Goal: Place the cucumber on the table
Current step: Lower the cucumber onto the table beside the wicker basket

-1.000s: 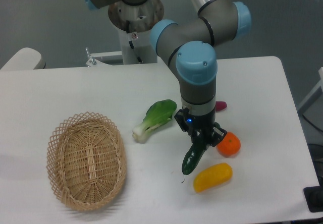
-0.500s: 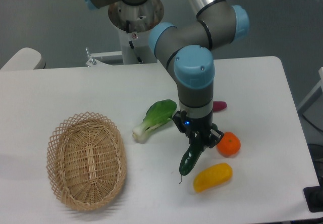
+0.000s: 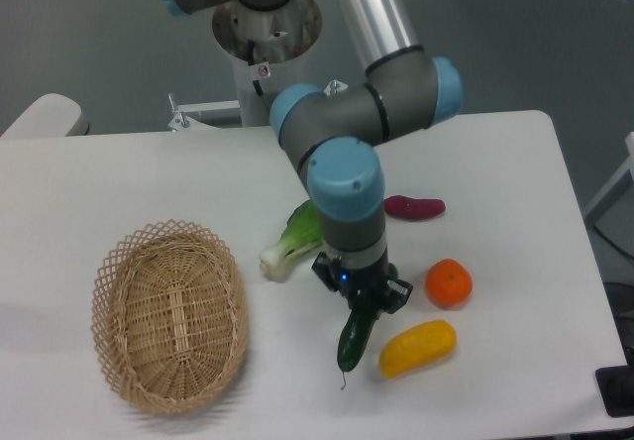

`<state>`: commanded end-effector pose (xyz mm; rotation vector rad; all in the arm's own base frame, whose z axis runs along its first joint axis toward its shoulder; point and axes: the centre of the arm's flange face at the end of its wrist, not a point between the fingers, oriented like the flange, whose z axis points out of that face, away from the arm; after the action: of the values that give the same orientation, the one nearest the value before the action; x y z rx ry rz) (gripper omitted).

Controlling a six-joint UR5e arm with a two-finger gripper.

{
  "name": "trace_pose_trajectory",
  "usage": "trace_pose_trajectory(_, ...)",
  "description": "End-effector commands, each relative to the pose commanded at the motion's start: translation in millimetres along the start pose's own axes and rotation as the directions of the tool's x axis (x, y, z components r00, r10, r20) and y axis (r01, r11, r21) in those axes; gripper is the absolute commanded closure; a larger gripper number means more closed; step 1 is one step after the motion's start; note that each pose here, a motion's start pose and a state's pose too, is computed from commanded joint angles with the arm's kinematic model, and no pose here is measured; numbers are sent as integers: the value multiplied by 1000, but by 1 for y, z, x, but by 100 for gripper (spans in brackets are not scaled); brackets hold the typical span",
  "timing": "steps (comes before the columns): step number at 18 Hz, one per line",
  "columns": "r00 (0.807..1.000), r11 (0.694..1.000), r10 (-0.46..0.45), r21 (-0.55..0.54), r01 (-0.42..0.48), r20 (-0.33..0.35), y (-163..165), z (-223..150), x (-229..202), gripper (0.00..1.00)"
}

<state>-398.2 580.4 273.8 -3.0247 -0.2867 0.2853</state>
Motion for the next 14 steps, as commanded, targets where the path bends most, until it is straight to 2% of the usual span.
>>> trace_pose_trajectory(4,1000,1000,-26,-7,26,-15,-17,22,26,63)
trace_pose_trajectory(14,998,998,42,-49,-45,-52,-29,63,67,62)
